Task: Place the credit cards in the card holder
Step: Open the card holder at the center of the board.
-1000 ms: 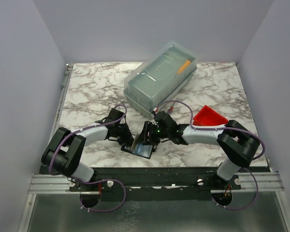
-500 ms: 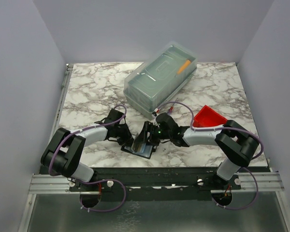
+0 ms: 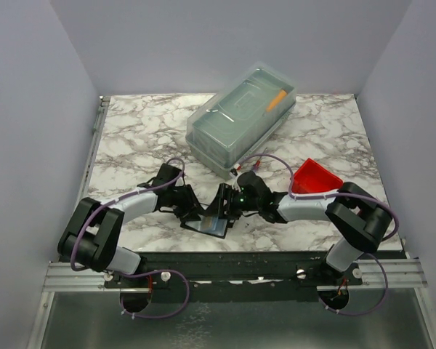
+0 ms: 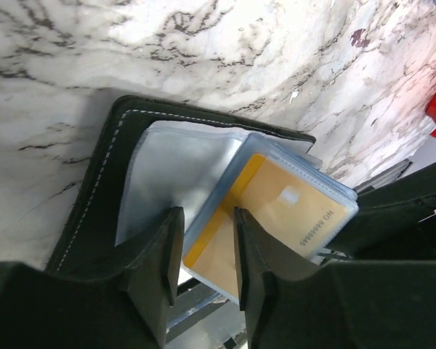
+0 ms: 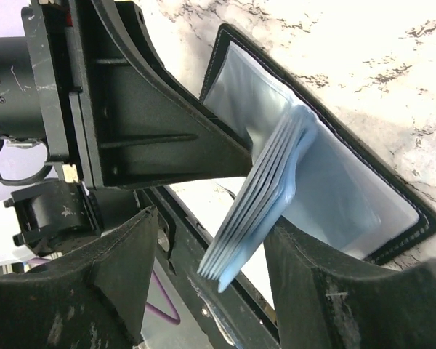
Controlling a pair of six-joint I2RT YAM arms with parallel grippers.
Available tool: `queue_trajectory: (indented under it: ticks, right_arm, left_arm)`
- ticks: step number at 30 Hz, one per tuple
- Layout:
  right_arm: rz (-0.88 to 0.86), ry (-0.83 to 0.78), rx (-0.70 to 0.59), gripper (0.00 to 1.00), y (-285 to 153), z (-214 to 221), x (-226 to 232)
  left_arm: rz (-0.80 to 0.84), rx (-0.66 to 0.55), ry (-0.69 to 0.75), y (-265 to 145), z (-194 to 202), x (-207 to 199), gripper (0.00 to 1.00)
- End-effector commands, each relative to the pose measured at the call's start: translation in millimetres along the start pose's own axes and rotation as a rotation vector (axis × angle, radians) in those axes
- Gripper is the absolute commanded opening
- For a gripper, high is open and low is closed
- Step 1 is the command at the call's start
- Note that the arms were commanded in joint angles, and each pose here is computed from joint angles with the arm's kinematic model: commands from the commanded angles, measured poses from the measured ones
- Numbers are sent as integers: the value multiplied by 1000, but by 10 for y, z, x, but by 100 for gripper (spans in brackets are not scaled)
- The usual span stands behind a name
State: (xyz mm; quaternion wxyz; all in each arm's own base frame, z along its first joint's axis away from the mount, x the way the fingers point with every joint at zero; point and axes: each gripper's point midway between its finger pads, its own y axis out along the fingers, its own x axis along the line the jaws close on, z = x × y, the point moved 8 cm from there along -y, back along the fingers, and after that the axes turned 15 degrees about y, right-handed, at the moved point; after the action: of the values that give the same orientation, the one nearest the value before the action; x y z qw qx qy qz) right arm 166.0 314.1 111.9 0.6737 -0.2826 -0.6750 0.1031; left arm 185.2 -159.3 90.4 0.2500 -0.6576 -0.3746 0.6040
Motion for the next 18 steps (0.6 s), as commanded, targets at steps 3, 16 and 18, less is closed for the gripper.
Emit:
queue_trajectory:
  ticks: [3, 16, 18]
  right_arm:
    - [-86, -40, 0, 62, -84, 24, 143]
    - [-115, -48, 5, 52, -74, 26, 164]
    - [-122, -50, 9, 49, -72, 30, 162]
  left_arm:
    - [-63, 45, -72, -121, 90, 127, 48]
    - [40, -11, -20, -422, -61, -65, 66]
    - [49, -23, -8, -447, -66, -83, 68]
